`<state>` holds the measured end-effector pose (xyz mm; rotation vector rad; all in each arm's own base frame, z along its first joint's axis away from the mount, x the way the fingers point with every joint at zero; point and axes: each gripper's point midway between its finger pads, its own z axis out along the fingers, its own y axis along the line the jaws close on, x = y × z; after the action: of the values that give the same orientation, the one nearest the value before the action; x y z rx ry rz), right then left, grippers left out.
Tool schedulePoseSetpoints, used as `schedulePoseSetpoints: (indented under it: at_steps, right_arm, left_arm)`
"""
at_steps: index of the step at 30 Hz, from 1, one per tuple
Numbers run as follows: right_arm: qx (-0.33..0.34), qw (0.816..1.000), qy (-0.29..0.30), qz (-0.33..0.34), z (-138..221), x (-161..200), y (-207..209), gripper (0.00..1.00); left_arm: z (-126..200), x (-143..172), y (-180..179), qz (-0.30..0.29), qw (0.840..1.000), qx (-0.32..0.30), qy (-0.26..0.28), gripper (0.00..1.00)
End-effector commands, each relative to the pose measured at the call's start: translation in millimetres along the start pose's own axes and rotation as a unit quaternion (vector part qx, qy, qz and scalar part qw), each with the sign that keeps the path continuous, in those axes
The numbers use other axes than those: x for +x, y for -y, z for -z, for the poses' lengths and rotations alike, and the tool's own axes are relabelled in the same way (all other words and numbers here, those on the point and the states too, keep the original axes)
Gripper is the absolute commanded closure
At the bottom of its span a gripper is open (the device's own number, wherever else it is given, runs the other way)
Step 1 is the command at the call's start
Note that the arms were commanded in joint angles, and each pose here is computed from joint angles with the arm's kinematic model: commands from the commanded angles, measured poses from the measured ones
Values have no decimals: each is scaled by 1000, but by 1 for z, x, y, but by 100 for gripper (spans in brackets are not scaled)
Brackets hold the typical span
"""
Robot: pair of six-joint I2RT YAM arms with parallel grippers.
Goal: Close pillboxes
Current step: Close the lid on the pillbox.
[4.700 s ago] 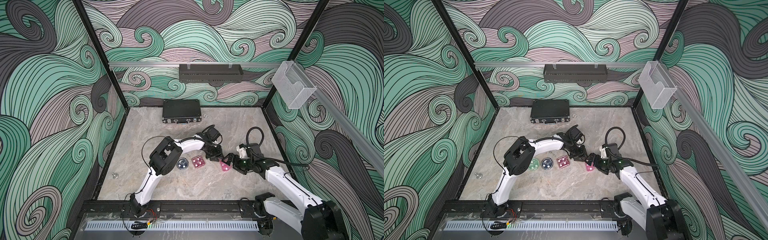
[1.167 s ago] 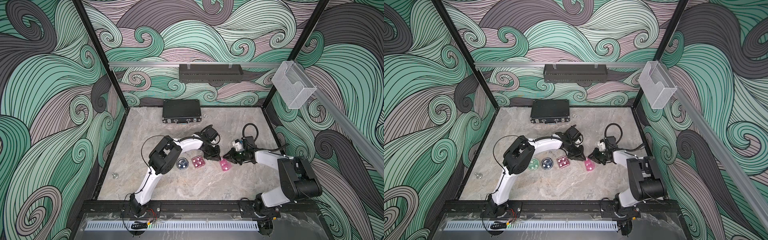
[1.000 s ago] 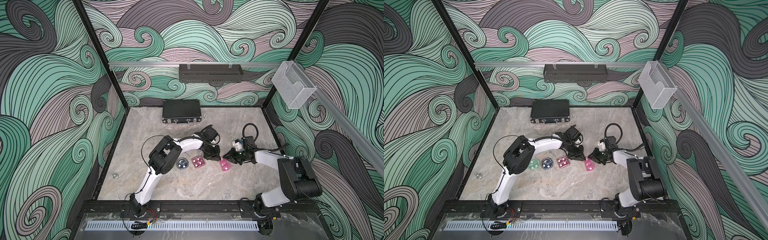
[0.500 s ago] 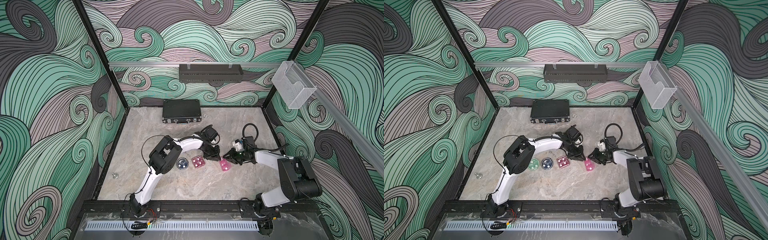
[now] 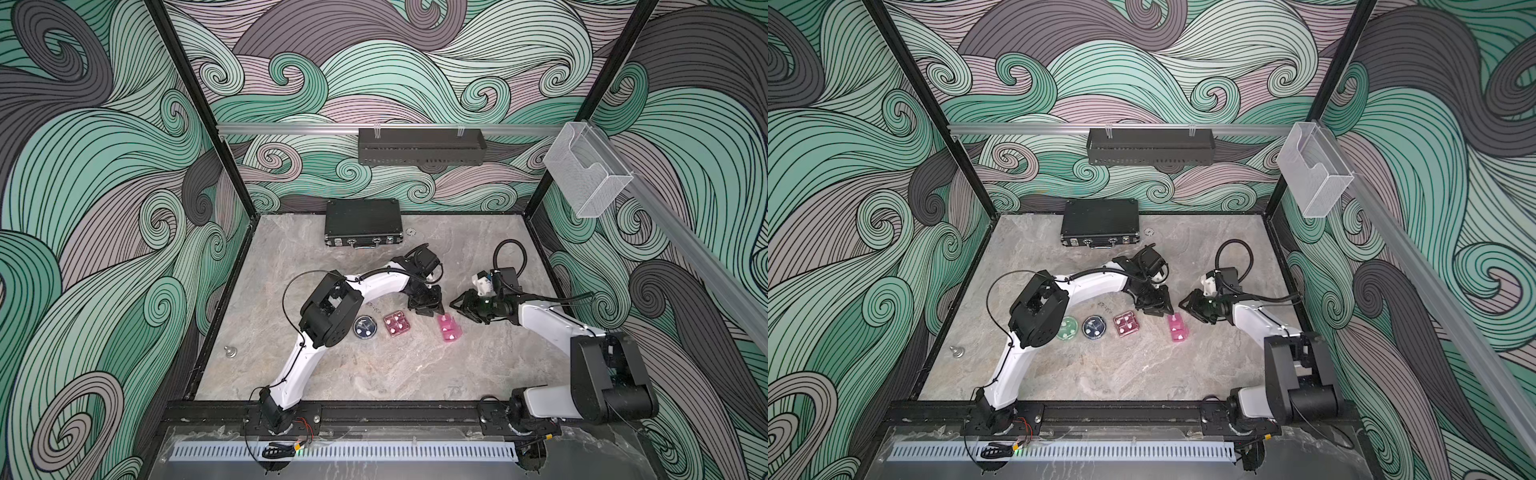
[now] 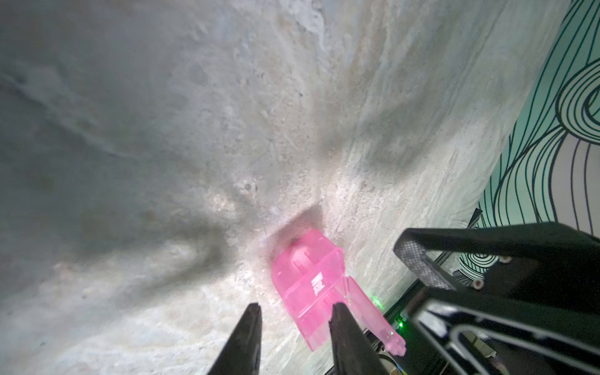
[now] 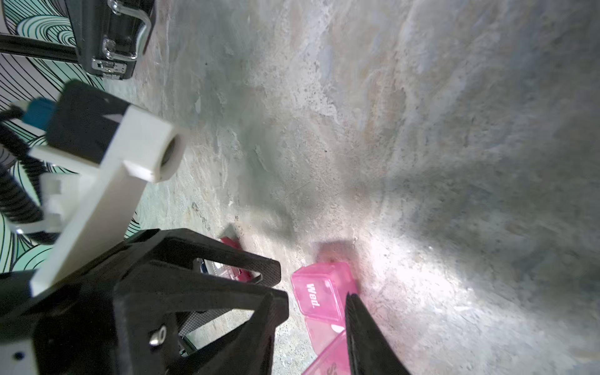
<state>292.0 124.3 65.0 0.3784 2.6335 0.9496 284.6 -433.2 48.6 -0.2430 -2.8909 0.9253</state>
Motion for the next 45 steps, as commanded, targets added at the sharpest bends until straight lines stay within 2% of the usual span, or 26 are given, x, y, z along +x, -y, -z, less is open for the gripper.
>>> schedulePoseSetpoints:
  at_steps: [1, 4, 7, 19, 23, 32, 41, 44, 45]
  right_arm:
    - [22, 1000, 2, -9, 8, 11, 12, 66]
    - [25, 1000, 5, -6, 13, 18, 15, 75]
    - [21, 1000, -11, -5, 11, 28, 17, 77]
    - [-2, 999, -46, -9, 1, 46, 16, 74]
    - [-1, 998, -58, -7, -4, 50, 17, 72]
    - [8, 998, -67, -6, -8, 53, 21, 72]
    - [13, 998, -68, -3, -10, 55, 22, 72]
    - [14, 998, -68, -3, -10, 55, 22, 72]
    - [14, 998, -68, -4, -10, 55, 23, 72]
  left_arm:
    - [26, 6, 19, -8, 1000, 22, 9, 62]
    - [28, 14, 19, -6, 1000, 28, 8, 62]
    - [28, 21, 20, -3, 999, 36, 5, 62]
    - [13, 38, 22, 7, 998, 55, -17, 62]
    - [13, 39, 25, 6, 998, 59, -17, 53]
    - [18, 39, 27, 7, 998, 60, -7, 52]
    - [7, 39, 23, 15, 998, 59, -17, 53]
    - [0, 43, 14, 22, 998, 48, -27, 57]
    - [-2, 44, 11, 25, 998, 46, -31, 61]
